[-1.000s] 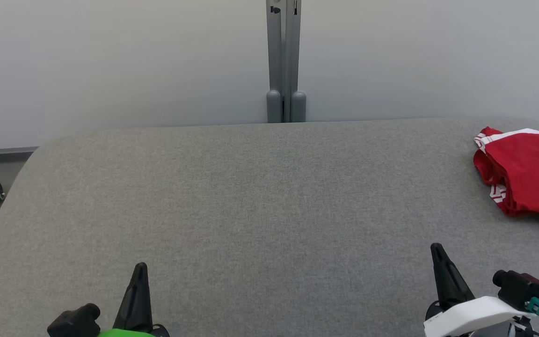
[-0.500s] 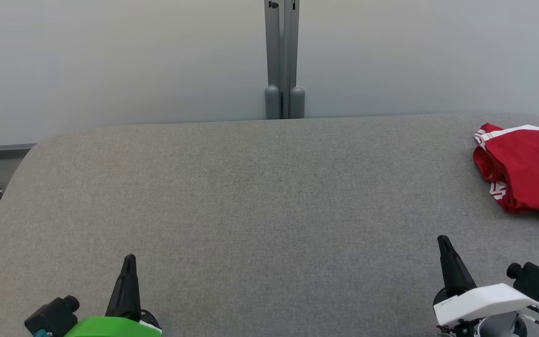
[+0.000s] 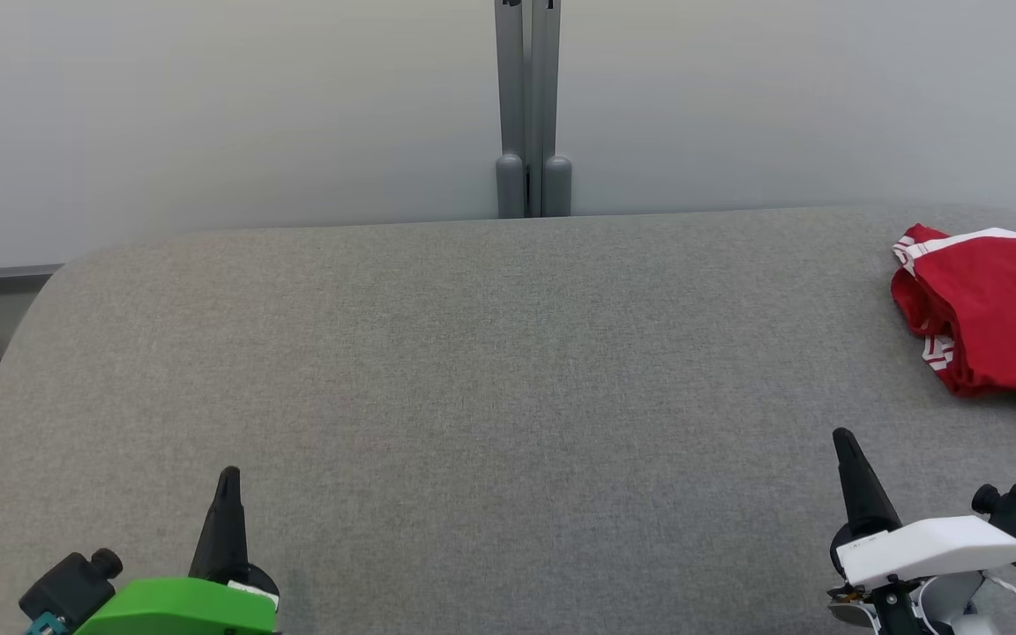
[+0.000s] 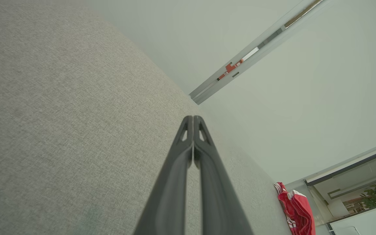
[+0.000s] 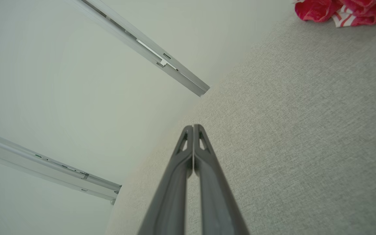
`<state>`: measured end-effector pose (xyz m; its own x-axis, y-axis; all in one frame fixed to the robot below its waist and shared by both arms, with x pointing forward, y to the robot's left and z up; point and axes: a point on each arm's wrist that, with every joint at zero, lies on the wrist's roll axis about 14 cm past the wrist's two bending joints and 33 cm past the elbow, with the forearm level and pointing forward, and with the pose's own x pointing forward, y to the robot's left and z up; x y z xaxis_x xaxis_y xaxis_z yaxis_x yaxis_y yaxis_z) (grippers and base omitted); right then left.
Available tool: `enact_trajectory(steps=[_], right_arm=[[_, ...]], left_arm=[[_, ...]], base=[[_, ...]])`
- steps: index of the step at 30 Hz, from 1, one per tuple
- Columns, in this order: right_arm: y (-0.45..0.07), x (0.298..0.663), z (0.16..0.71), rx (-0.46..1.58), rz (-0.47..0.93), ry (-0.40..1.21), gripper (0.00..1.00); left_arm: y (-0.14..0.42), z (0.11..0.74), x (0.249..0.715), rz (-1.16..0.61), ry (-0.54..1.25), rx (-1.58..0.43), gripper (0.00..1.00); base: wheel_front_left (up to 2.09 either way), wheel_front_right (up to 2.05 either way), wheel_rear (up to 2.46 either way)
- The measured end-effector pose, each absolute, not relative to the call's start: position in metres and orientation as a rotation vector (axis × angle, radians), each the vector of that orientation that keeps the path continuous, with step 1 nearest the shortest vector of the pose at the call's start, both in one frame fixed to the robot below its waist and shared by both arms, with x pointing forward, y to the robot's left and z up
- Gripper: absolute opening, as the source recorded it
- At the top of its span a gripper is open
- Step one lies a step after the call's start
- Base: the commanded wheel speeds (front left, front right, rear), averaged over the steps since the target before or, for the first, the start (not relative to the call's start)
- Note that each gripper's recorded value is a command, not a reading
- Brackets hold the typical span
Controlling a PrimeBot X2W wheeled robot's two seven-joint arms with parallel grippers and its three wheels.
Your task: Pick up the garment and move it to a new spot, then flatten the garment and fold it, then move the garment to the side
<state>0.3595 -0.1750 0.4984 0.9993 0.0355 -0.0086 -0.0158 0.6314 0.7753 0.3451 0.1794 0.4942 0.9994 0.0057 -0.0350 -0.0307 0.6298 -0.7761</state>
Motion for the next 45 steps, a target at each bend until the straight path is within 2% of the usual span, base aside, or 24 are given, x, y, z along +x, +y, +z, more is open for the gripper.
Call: enact_trajectory(steps=[45], right_arm=[[-0.192, 0.378, 0.502, 1.342, -0.008, 0.024, 0.0]], left_arm=[[0.193, 0.499, 0.372, 0.028, 0.032, -1.346, 0.0]], base=[[0.0, 0.0, 0.0]])
